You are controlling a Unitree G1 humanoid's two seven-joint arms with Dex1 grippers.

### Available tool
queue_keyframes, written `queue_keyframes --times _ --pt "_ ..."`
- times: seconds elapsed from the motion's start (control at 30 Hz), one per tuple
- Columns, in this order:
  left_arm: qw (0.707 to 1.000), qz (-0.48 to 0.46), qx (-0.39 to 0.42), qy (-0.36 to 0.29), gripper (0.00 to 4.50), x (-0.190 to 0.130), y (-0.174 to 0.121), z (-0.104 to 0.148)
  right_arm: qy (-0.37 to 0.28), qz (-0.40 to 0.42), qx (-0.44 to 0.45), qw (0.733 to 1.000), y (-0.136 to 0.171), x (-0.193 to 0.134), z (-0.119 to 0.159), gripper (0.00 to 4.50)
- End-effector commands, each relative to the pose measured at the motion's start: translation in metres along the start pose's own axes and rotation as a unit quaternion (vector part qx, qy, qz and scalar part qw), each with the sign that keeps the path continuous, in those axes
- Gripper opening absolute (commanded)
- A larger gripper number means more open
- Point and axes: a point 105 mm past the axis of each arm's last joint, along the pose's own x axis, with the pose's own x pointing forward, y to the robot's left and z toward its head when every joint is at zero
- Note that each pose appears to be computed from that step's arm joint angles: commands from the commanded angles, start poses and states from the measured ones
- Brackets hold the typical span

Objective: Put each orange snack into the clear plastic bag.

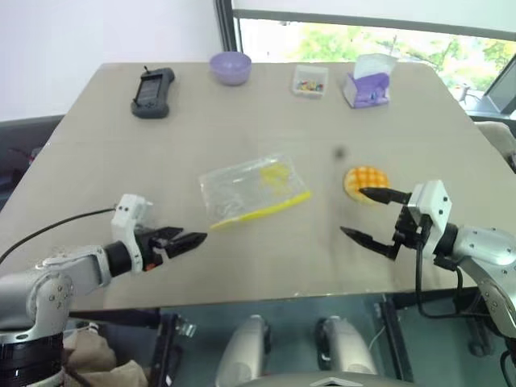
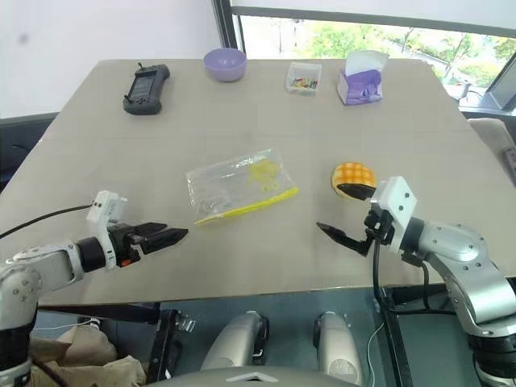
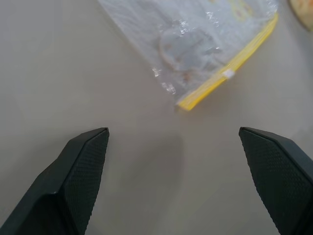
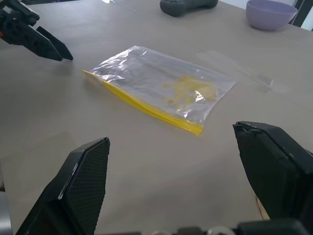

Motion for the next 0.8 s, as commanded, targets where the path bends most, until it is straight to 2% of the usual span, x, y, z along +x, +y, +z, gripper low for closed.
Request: queue_keyframes --times 0.03,0.17,0.33,0.63,0.8 --pt "0.999 0.003 -0.051 -0.005 4.50 0.002 0.001 0.011 -0.016 -0.004 -0.024 1.000 0.001 -0.003 0.011 4.42" --pt "0.996 0.023 -0.084 -0.004 4.50 0.019 0.005 0.023 -0.016 -0.009 -0.026 0.999 0.001 -0.004 0.010 4.42" --pt "0.995 0.051 -0.088 0.011 4.50 0.031 0.010 0.030 -0.016 -0.017 -0.029 0.999 0.002 -0.006 0.010 4.42" --pt "0.977 -0.041 -0.203 0.058 4.50 0.071 -0.015 0.030 -0.012 -0.038 -0.031 0.999 0.002 -0.010 0.010 4.42" --pt "0.963 -0.052 -0.250 0.084 4.50 0.089 -0.016 0.023 -0.011 -0.047 -0.031 0.998 0.004 -0.011 0.010 4.42"
